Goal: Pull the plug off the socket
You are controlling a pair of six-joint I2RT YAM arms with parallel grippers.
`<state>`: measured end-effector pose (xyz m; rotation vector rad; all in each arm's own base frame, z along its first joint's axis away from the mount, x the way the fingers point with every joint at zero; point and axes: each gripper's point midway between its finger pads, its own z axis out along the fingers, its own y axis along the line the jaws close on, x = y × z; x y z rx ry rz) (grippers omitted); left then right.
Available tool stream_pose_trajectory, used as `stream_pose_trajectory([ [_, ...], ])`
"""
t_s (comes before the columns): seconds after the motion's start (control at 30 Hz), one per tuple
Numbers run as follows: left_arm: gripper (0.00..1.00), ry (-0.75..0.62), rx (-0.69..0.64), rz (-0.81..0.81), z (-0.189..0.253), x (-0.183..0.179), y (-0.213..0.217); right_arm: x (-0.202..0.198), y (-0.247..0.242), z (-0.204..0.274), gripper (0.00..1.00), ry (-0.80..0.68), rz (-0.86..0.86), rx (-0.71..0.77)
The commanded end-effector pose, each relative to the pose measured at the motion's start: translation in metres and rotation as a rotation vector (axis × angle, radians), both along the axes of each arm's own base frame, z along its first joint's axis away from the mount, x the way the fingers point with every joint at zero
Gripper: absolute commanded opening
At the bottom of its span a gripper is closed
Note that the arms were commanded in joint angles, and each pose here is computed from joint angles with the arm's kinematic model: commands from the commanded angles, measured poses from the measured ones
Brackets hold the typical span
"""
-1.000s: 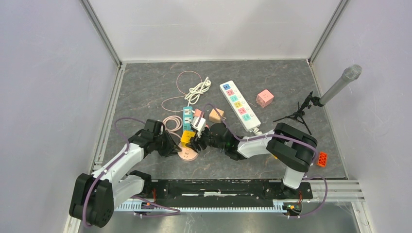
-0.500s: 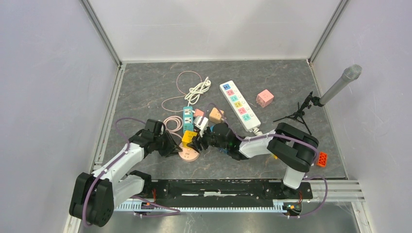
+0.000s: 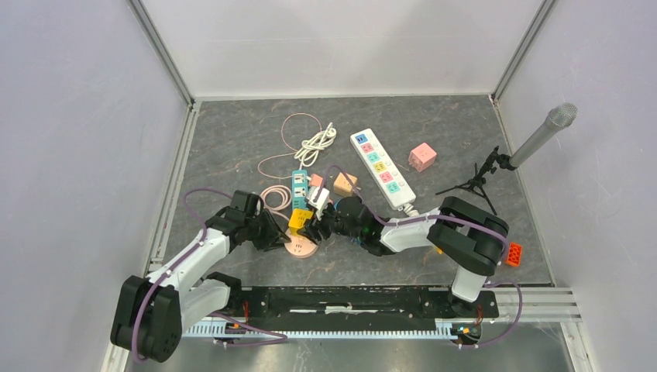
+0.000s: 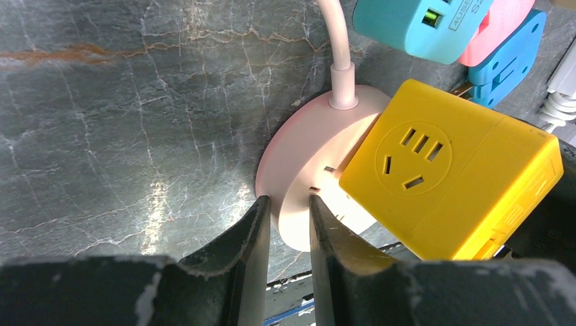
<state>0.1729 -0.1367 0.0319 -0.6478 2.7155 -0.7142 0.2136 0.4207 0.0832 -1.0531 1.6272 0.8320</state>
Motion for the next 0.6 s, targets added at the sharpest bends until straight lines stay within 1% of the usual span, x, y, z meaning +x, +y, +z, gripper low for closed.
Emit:
stream_pose_trajectory([
  [0.0,0.33,0.045,0.05,0.029,-0.016,-0.009,0.009,-0.023,0.038,0.101,0.0,-0.091,0.137,0.297],
  [0.07,0.33,0.045,0.052,0.029,-0.016,-0.008,0.009,-0.028,0.042,0.091,0.0,-0.152,0.125,0.218],
  [0.13,0.33,0.046,0.057,0.031,-0.017,-0.009,0.01,-0.029,0.041,0.087,0.0,-0.181,0.117,0.187],
  [0.23,0.33,0.052,0.06,0.032,-0.018,-0.009,0.01,-0.031,0.034,0.094,0.0,-0.164,0.114,0.235],
  [0.37,0.32,0.052,0.061,0.033,-0.018,-0.009,0.011,-0.026,0.026,0.111,0.0,-0.062,0.135,0.361],
  [0.43,0.33,0.051,0.061,0.033,-0.018,-0.009,0.011,-0.023,0.023,0.113,0.0,-0.024,0.135,0.397],
  [0.5,0.33,0.048,0.06,0.033,-0.018,-0.009,0.011,-0.023,0.025,0.108,0.0,-0.034,0.138,0.375],
  [0.57,0.32,0.049,0.062,0.034,-0.019,-0.01,0.011,-0.028,0.031,0.1,0.0,-0.072,0.142,0.315],
])
